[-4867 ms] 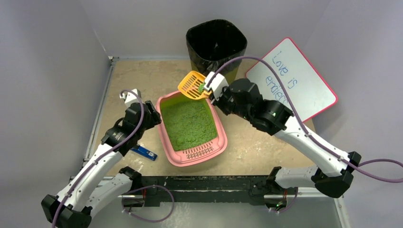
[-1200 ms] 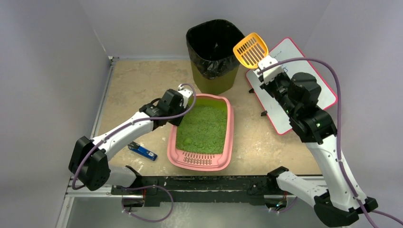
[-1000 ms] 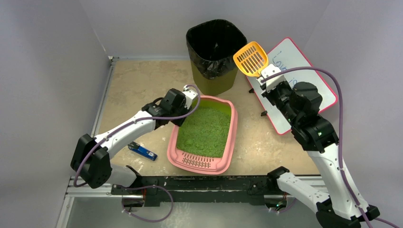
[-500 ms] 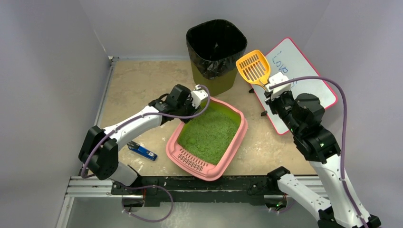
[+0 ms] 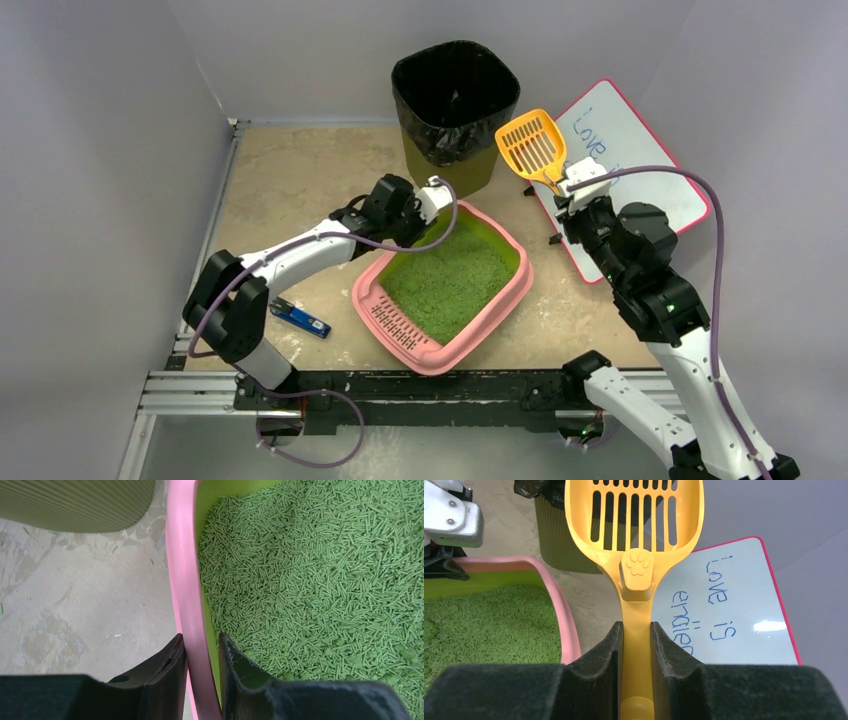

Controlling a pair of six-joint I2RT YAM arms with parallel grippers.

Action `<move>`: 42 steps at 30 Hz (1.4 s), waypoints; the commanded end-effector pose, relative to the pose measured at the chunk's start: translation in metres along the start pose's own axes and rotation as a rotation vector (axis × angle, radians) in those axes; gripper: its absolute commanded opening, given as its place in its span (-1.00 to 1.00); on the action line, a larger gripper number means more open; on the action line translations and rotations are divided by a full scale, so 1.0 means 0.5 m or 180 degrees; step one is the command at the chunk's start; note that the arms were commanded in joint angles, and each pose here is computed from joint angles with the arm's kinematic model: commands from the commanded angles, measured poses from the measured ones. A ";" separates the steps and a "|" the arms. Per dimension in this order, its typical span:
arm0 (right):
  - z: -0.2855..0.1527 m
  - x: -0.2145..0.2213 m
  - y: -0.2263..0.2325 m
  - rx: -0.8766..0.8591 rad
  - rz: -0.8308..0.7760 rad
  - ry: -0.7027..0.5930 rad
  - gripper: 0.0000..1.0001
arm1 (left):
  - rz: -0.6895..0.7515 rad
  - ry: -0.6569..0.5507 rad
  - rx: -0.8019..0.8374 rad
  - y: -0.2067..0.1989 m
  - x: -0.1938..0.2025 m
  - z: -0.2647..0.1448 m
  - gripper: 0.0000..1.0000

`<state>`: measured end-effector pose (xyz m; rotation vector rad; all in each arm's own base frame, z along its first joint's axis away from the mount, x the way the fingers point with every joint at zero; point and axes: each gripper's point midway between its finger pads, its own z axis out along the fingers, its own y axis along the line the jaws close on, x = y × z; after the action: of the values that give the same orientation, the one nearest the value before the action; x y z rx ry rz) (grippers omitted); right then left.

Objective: Clean the litter box

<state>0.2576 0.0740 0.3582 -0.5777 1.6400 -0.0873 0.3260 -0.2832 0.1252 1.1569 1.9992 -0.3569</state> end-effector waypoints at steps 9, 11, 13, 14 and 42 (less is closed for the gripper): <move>-0.012 -0.046 -0.007 0.0018 0.0168 -0.0273 -1.00 | -0.0646 -0.0711 -0.0457 0.033 -0.136 -0.059 -0.08; -0.011 -0.043 -0.004 0.0006 0.0167 -0.0261 -1.00 | -0.0876 -0.0753 -0.0558 0.038 -0.137 -0.087 -0.04; -0.009 -0.039 -0.001 -0.0008 0.0163 -0.0245 -1.00 | -0.1114 -0.0772 -0.0705 0.047 -0.133 -0.116 0.00; -0.009 -0.037 -0.001 -0.0011 0.0162 -0.0238 -1.00 | -0.1220 -0.0721 -0.0749 0.046 -0.122 -0.128 0.01; -0.016 -0.031 0.011 -0.0114 0.0109 -0.0245 -1.00 | -0.0924 0.0026 -0.0809 0.003 0.086 -0.142 0.11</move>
<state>0.2522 0.0817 0.3560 -0.5903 1.6302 -0.0273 0.2651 -0.2000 0.1286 0.6261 2.2512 -0.2195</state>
